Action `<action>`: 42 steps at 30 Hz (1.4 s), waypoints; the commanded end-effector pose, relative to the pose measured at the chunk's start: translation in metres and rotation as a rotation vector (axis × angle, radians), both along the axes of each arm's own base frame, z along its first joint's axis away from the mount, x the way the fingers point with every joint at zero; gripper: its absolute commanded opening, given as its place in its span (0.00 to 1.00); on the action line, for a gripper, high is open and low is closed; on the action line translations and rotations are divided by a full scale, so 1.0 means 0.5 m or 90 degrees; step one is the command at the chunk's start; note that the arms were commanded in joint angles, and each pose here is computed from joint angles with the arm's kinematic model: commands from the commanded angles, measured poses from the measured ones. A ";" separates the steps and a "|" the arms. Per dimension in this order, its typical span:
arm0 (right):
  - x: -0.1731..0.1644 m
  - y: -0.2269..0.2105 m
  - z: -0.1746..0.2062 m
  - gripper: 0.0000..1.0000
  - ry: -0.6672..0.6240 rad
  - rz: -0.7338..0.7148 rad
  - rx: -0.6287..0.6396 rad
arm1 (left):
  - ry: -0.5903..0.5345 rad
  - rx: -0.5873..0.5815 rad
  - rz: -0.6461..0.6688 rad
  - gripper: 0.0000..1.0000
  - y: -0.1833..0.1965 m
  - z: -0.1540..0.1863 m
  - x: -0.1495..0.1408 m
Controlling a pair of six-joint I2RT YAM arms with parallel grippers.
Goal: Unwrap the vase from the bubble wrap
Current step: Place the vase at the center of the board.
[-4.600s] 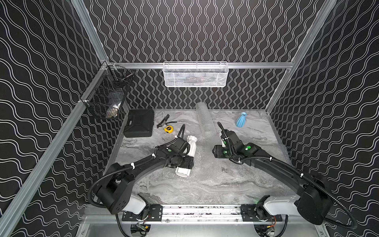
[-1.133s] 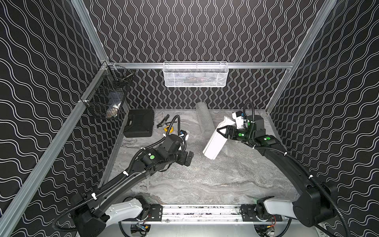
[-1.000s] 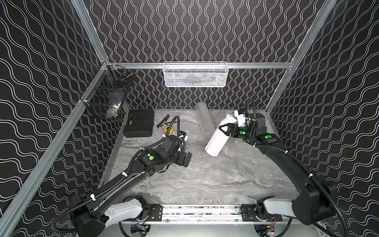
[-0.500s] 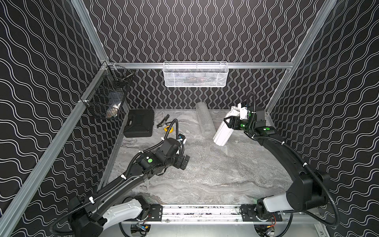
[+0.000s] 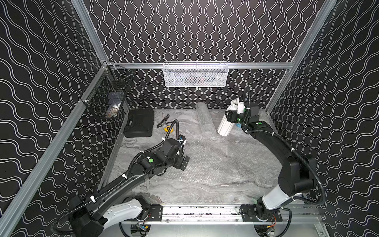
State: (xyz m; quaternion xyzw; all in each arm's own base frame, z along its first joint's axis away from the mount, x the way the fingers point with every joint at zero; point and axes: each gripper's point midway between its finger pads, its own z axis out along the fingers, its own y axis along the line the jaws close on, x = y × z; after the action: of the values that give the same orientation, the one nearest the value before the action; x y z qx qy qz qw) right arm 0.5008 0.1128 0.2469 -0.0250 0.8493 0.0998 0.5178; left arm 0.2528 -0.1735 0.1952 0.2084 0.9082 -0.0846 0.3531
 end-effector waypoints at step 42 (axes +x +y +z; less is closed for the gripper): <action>0.258 -0.065 -0.046 0.57 -0.142 -0.138 -0.097 | -0.006 0.017 -0.026 1.00 -0.003 -0.005 0.000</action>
State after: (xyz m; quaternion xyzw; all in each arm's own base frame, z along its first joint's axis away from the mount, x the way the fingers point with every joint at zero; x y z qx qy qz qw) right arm 0.6206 0.0814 0.1911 0.0080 0.8246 -0.0271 0.5649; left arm 0.2518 -0.1751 0.1934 0.2213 0.9063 -0.0843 0.3500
